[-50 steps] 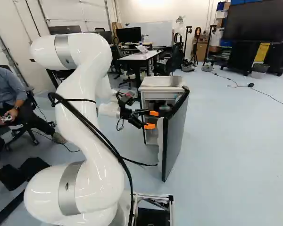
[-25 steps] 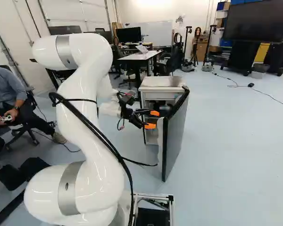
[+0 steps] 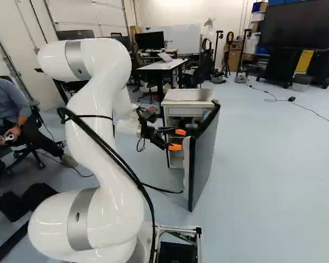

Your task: Open the fridge door

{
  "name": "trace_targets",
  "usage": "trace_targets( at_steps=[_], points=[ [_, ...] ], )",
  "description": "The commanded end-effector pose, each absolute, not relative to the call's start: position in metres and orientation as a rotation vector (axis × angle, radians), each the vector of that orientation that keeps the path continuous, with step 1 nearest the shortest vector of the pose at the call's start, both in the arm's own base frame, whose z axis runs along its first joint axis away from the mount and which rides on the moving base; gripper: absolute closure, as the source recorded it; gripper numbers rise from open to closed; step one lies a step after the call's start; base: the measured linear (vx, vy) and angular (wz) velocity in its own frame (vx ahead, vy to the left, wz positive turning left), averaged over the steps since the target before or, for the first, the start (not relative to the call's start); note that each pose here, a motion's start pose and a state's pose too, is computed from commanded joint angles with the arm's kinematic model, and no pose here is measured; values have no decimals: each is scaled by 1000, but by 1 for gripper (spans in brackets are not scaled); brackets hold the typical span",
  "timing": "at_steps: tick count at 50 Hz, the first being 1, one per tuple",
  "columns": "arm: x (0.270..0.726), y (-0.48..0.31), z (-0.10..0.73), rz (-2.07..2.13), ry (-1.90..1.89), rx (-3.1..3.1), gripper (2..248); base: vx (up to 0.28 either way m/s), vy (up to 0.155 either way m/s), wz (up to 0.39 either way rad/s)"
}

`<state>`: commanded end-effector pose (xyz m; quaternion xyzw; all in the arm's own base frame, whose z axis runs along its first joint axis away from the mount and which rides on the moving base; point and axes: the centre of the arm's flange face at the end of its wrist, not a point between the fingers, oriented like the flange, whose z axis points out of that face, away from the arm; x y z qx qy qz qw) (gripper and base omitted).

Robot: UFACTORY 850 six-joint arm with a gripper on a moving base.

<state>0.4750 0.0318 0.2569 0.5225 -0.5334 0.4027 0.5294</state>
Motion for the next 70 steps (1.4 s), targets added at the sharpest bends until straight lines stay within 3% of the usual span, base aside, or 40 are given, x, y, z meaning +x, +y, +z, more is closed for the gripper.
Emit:
trace_targets(
  at_steps=[70],
  points=[
    [514,-124,268,753,-1546,935,3,0,0,0]
  ],
)
